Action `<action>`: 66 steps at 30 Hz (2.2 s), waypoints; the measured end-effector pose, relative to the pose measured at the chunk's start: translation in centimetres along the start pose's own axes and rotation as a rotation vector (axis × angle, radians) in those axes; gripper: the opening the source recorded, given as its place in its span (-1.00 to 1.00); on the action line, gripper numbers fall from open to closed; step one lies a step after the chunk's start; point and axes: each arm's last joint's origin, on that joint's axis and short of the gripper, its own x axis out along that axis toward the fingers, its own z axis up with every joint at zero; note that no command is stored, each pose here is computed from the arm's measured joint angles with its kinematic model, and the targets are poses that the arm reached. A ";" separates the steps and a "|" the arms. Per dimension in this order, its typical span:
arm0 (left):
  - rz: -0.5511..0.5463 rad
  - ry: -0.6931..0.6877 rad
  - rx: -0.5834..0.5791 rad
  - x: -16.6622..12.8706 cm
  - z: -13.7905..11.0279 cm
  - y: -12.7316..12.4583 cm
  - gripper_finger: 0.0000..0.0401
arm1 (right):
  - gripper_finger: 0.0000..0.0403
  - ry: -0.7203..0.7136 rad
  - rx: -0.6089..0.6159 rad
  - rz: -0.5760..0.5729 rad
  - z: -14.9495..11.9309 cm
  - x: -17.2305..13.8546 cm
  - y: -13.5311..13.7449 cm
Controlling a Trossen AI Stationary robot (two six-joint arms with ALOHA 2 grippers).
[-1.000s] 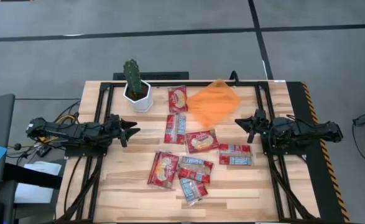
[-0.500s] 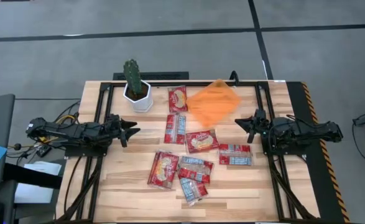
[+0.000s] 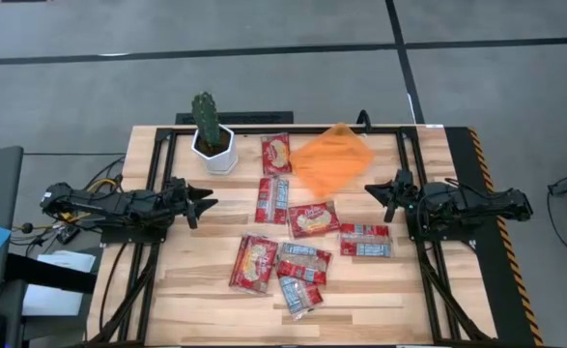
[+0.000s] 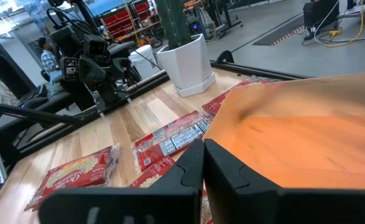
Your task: Sort popcorn bags into baskets
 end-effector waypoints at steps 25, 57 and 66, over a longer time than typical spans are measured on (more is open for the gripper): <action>0.051 -0.170 -0.261 -0.1 1.2 -0.2 0.12 | -0.81 -0.021 0.079 0.011 0.2 0.0 0.1; -0.163 -0.387 -0.506 -0.9 4.1 -1.4 0.12 | 0.30 -0.126 0.081 0.070 14.4 -1.0 6.1; -0.266 -0.332 -0.532 -1.0 4.1 -1.8 0.12 | 0.37 0.733 -0.013 -0.157 12.8 0.9 7.1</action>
